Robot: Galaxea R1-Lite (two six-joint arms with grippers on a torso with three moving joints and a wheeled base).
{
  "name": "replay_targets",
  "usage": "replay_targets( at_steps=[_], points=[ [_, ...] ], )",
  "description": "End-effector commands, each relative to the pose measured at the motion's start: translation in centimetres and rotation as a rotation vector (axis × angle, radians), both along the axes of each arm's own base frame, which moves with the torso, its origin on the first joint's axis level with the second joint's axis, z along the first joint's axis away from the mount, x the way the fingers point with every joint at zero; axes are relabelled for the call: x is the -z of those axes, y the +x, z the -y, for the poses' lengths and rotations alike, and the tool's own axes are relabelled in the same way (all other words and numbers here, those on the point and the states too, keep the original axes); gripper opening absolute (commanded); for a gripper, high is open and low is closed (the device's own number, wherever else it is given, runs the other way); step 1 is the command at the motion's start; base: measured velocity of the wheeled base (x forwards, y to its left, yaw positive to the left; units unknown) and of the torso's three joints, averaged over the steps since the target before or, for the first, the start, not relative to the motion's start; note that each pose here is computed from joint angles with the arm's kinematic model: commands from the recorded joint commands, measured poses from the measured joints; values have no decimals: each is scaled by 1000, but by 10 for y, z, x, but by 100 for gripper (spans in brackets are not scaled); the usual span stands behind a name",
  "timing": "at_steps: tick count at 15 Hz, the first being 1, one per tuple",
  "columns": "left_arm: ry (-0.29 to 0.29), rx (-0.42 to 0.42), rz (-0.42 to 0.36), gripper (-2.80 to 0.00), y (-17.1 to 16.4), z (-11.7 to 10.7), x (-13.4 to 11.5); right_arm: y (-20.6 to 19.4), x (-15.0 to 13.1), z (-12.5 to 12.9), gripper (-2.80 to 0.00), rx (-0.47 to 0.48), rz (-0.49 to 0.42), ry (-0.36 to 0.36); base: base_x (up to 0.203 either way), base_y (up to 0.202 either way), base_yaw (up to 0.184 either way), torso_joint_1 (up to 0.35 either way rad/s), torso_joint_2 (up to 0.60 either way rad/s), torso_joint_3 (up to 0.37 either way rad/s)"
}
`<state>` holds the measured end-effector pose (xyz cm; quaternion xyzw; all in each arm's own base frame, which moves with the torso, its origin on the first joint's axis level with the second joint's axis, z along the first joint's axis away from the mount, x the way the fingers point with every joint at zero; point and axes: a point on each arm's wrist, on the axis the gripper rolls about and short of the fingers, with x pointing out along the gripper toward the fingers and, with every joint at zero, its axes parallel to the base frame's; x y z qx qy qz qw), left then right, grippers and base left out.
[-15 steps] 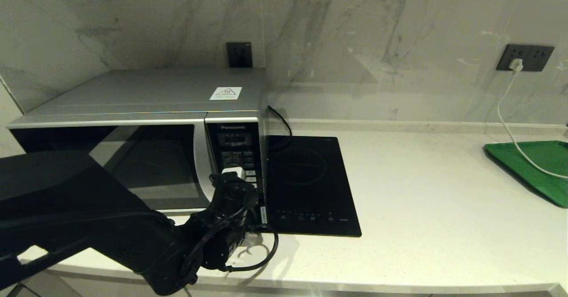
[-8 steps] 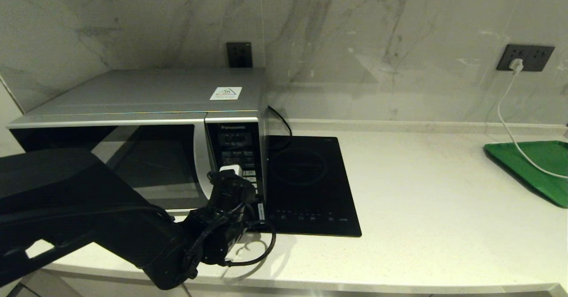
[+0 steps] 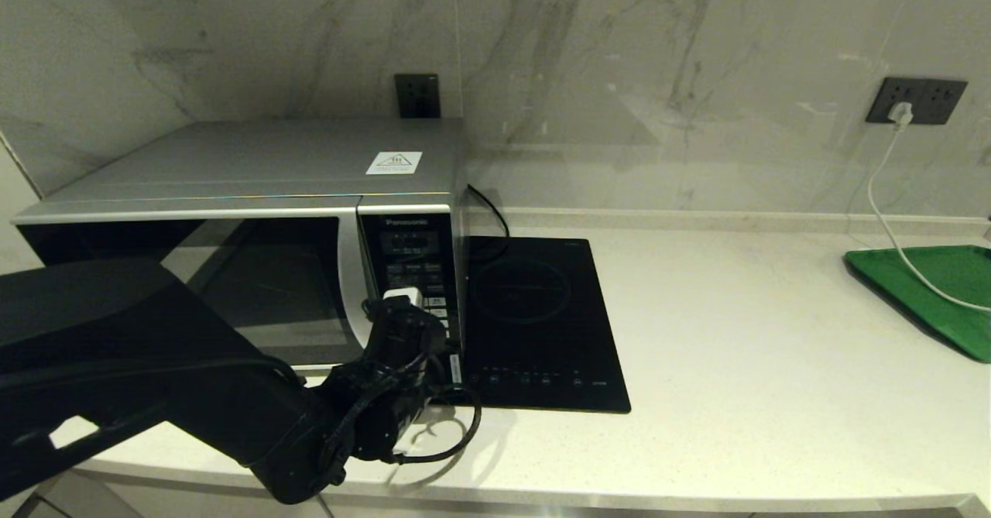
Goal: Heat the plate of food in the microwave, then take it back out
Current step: Open the microwave oven
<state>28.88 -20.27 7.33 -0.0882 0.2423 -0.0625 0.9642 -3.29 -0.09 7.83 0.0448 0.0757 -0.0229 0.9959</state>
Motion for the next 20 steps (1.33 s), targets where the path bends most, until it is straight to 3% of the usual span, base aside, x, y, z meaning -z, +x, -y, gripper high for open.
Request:
replay_targets(
  at_steps=[1, 12, 17, 20],
  points=[
    [-3, -3, 5, -280, 1, 1, 0, 0, 0, 0, -280, 0, -1, 1, 0, 0, 0, 0, 0, 0],
    [18, -35, 8, -280, -1, -1, 2, 0, 0, 0, -280, 0, -1, 1, 0, 0, 0, 0, 0, 0],
    [15, -9, 2, -280, -30, -10, -9, 0, 0, 0, -280, 0, -1, 1, 0, 0, 0, 0, 0, 0],
    [-8, 16, 15, -280, -64, -24, -28, 0, 0, 0, -280, 0, -1, 1, 0, 0, 0, 0, 0, 0]
  ],
)
